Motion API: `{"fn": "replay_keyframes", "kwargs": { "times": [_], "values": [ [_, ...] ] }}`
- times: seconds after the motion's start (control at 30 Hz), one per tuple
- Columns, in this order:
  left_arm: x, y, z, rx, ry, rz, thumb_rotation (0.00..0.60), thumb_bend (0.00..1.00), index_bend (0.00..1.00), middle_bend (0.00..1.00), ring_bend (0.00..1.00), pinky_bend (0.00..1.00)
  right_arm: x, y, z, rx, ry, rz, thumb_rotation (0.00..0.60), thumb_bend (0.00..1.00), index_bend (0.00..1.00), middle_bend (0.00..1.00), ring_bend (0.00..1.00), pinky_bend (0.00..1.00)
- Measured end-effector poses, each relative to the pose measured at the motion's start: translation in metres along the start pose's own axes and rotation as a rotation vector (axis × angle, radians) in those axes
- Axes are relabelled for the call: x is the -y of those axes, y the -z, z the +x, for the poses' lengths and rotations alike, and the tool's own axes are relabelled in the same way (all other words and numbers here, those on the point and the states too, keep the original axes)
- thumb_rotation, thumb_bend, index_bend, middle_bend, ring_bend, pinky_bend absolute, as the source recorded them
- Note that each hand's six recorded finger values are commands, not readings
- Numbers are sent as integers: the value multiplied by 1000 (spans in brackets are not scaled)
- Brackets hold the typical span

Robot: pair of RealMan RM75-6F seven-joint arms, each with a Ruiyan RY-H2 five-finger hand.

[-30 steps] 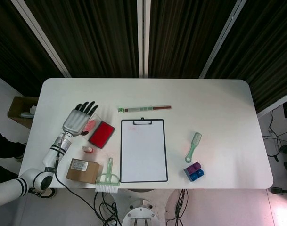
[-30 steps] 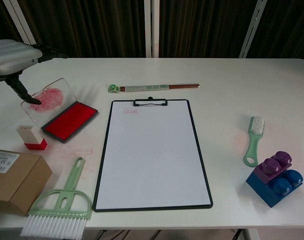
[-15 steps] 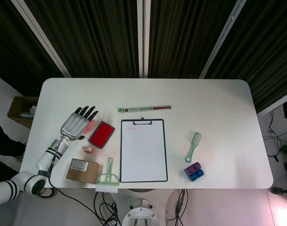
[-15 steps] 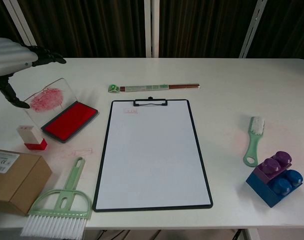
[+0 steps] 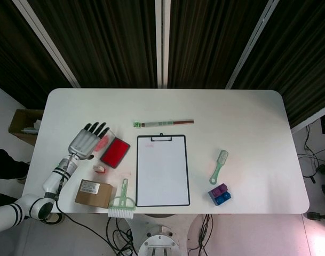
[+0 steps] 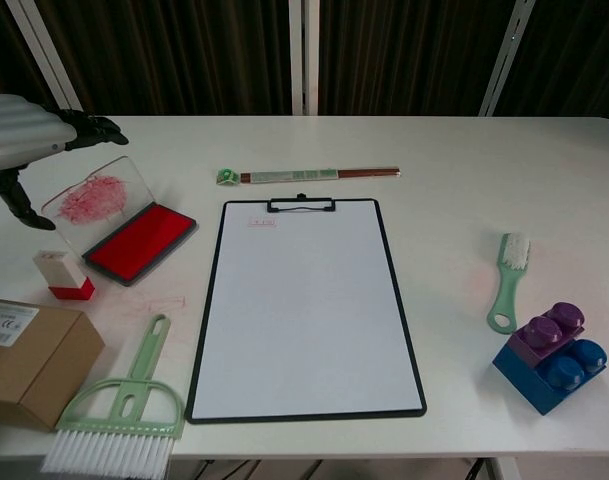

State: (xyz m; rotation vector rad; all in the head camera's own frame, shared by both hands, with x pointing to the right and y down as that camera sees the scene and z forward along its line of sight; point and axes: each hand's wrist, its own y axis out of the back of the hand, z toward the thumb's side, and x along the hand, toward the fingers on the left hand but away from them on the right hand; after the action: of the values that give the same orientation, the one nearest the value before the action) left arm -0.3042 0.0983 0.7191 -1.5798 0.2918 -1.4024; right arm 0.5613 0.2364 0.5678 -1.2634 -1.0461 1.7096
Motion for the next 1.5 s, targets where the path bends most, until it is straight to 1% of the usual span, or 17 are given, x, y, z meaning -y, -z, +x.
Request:
{"fn": "replay_keyframes", "kwargs": {
  "times": [0.2,0.37,0.53,0.73,0.93,1.03,1.17,1.2,1.37,1.5],
  "values": [
    [7,4,4,-16,21,7,600,61,34,0,52,163,0,2,0,4,-2,2,600,214,0,0,0,0],
    [8,8,7,-27,23,7,600,61,34,0,52,163,1,3,0,10,-7,1,600,214,0,0,0,0],
    [11,9,10,-32,33,-16,600,62,34,0,52,163,1,3,0,10,-4,0,600,214,0,0,0,0],
    [8,4,11,-17,28,-55,600,62,34,0,52,163,0,3,0,9,-3,0,600,213,0,0,0,0],
    [6,1,9,2,36,-44,600,61,34,0,52,163,1,3,0,9,-7,-1,600,214,0,0,0,0],
    [1,-2,7,10,8,-29,600,62,30,0,52,163,2,3,-1,9,-8,-1,600,214,0,0,0,0],
    [-10,-8,5,25,-75,5,600,61,27,0,52,163,2,2,-1,6,-8,-1,600,214,0,0,0,0],
    [-11,-9,5,28,-87,17,600,61,27,0,52,163,2,2,-1,6,-7,-1,600,214,0,0,0,0],
    [-8,-12,1,40,-103,62,600,62,26,0,52,163,0,4,-1,11,-4,-3,600,214,0,0,0,0],
    [-4,-8,1,28,-91,51,600,61,27,0,52,162,1,4,-1,9,-8,-4,600,214,0,0,0,0]
  ]
}}
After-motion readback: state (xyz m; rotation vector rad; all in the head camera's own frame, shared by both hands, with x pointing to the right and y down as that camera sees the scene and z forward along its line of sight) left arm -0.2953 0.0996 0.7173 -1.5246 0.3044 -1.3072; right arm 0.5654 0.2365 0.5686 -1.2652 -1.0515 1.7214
